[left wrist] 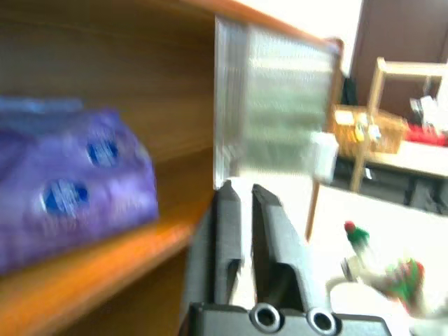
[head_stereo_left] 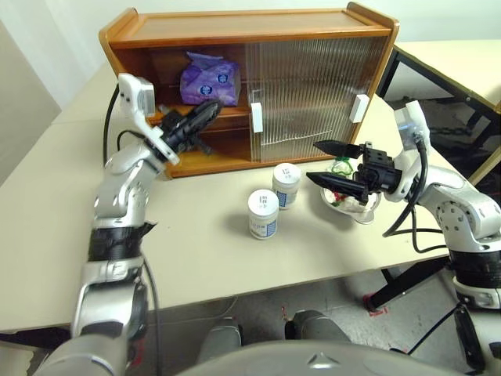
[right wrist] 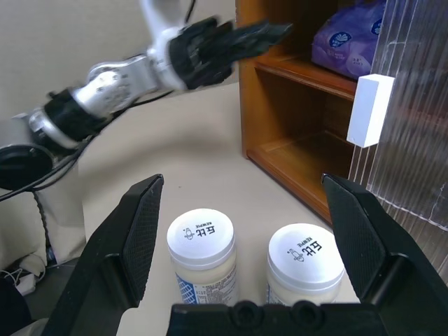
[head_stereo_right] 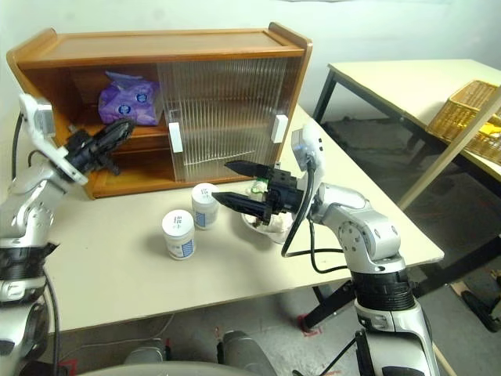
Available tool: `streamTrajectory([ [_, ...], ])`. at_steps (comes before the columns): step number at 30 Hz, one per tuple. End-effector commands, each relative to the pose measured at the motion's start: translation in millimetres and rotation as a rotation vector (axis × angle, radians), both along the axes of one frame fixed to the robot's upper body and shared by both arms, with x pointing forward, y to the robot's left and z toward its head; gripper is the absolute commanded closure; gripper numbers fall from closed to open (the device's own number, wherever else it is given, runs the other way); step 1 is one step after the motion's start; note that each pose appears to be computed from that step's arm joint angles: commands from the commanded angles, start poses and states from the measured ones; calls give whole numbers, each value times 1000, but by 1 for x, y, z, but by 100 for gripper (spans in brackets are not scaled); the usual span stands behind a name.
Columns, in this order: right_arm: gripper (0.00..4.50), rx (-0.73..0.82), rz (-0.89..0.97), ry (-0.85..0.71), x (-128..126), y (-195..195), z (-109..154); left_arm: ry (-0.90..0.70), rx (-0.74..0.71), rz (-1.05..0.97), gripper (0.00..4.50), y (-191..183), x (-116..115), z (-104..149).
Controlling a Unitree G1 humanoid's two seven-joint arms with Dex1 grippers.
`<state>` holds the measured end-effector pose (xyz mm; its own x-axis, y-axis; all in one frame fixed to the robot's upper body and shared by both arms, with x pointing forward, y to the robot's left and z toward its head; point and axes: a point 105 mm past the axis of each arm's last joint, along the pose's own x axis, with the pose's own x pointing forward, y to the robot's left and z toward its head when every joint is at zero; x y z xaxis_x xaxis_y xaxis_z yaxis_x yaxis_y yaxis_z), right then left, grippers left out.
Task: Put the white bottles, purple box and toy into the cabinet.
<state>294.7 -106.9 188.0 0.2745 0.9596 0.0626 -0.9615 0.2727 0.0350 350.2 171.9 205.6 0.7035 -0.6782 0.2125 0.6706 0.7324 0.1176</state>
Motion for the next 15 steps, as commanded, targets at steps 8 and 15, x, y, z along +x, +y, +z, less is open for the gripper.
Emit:
streamTrajectory([
  [8, 0, -8, 24, -1, 3, 1, 0, 123, 80, -133, 4, 18, -48, -51],
  [15, 0, -14, 22, 5, 3, -2, 0, 226, 107, -256, 4, 11, -79, -89],
])
